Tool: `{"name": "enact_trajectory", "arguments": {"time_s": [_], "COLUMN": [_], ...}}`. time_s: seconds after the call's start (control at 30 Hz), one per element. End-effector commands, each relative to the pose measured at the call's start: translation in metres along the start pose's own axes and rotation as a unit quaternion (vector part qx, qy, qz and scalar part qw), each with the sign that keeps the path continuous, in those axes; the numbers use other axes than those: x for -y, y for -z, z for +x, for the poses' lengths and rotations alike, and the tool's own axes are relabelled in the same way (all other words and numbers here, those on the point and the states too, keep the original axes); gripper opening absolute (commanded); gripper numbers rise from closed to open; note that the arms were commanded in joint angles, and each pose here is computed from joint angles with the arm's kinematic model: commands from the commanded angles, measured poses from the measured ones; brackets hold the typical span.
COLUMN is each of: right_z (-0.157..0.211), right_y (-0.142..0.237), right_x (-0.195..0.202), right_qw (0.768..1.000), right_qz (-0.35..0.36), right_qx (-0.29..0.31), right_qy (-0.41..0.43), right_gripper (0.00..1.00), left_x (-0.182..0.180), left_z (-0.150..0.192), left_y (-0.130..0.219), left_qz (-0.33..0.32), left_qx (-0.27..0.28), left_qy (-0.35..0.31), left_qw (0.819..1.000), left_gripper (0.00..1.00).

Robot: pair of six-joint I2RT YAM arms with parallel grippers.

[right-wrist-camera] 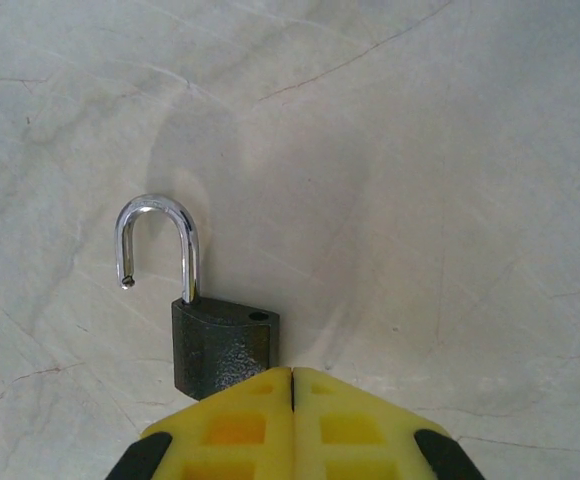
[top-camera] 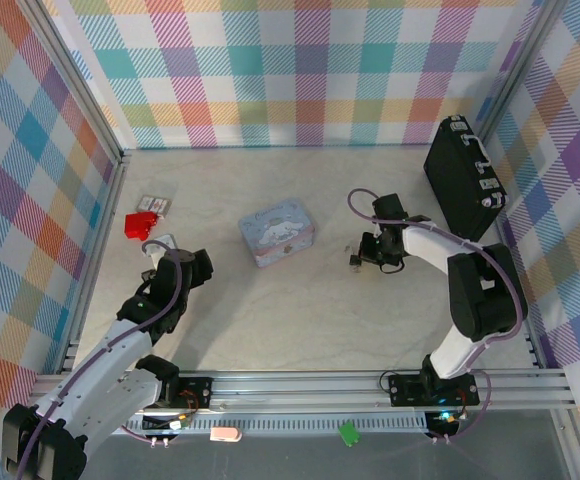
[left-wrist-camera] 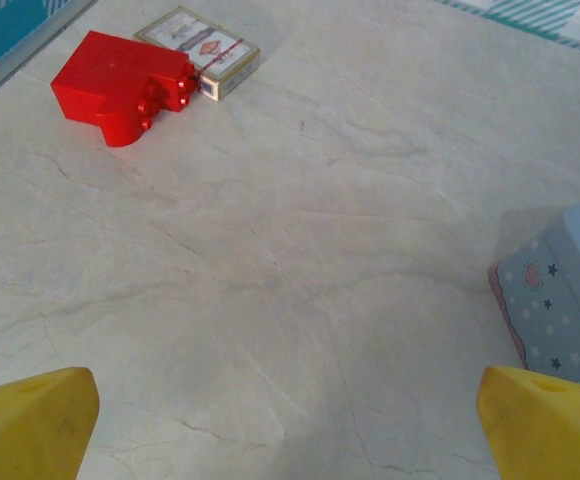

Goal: Unlock the padlock with the key

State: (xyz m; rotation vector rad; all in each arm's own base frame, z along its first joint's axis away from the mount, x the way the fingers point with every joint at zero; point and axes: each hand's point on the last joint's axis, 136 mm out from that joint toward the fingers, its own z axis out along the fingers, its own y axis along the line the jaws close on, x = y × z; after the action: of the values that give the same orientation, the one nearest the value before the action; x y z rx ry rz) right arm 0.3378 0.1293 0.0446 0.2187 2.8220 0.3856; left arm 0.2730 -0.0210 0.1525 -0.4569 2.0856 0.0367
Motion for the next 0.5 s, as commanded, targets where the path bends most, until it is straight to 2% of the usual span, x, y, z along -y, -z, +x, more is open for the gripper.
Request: {"name": "enact_trajectory", "arguments": {"time_s": [0.0,0.23,0.4,0.47], "right_z": [-0.015,-0.045,-0.061,-0.065], "right_y": [0.033,0.112,0.167,0.184], "right_x": [-0.01,-0.022,-0.023,-0.02], "right_qw": [0.999,0.98,0.952,0.938], "right_qz": [-0.016,-0.03,-0.029,-0.027], "right_qx": [0.042,0.181,0.291,0.333], "right_qy": [0.031,0.075,0.088,0.092], "right_gripper": [0.12,0.32,0.4,0.48], "left_x": [-0.003,-0.008,-0.009,-0.01], "left_z": [-0.017,-0.05,-0.071,-0.075], "left_y": [0.001,-0.004,-0.007,-0.007], "left_qz": [-0.011,-0.072,-0.104,-0.108], "left_qx": [0.039,0.093,0.136,0.153], "left_qy": [0.005,0.008,0.018,0.026], "left_qw": [0.999,0.993,0.985,0.982], "left_gripper": [0.97,0.98,1.0,1.0]}}
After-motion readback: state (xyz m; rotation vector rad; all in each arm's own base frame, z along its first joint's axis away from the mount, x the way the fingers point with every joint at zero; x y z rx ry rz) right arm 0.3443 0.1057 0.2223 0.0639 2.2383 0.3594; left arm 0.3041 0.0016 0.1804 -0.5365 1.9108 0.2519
